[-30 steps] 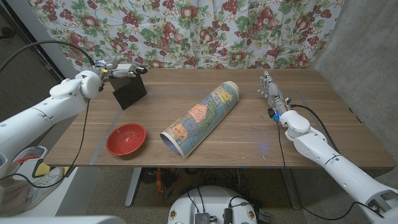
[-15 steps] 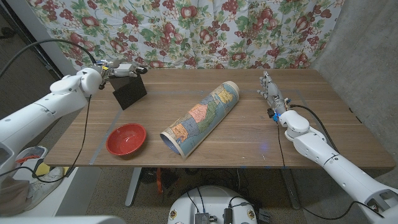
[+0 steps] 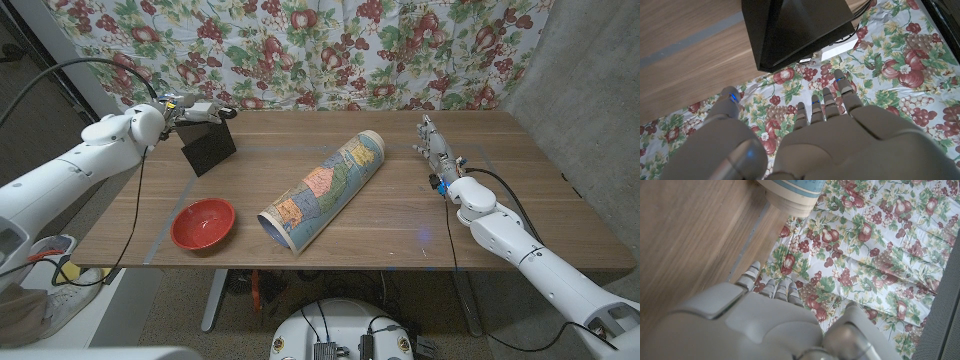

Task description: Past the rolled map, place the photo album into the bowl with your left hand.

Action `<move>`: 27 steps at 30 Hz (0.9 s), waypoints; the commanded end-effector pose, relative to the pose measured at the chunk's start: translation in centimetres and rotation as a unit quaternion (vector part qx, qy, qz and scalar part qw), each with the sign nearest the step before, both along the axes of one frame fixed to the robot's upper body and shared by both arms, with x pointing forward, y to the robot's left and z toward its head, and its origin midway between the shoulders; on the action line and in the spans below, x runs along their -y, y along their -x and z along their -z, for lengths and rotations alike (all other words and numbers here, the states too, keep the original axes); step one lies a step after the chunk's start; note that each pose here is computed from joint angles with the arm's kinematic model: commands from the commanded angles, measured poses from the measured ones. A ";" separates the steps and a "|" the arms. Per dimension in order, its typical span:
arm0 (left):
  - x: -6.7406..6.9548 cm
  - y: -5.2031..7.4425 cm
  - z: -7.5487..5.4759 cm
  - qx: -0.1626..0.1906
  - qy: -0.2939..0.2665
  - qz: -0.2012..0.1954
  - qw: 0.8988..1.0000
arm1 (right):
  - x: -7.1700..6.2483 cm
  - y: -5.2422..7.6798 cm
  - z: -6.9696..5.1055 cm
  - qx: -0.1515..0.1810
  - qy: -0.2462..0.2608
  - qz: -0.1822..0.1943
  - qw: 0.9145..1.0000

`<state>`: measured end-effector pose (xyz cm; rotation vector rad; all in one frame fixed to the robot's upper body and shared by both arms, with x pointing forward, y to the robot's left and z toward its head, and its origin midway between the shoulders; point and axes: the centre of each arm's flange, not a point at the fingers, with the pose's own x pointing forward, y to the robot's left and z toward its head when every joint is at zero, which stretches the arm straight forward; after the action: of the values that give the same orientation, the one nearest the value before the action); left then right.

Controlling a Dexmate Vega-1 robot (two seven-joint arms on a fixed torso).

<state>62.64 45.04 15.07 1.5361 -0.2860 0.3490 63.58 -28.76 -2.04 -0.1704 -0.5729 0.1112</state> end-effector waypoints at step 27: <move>0.6 -1.9 -1.6 -0.056 -0.057 -0.025 0.997 | -0.6 0.1 0.1 -0.005 0.015 0.001 1.000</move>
<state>64.19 44.54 16.48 1.6328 -0.2016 0.2979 63.59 -28.37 -2.18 -0.1879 -0.5647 0.1185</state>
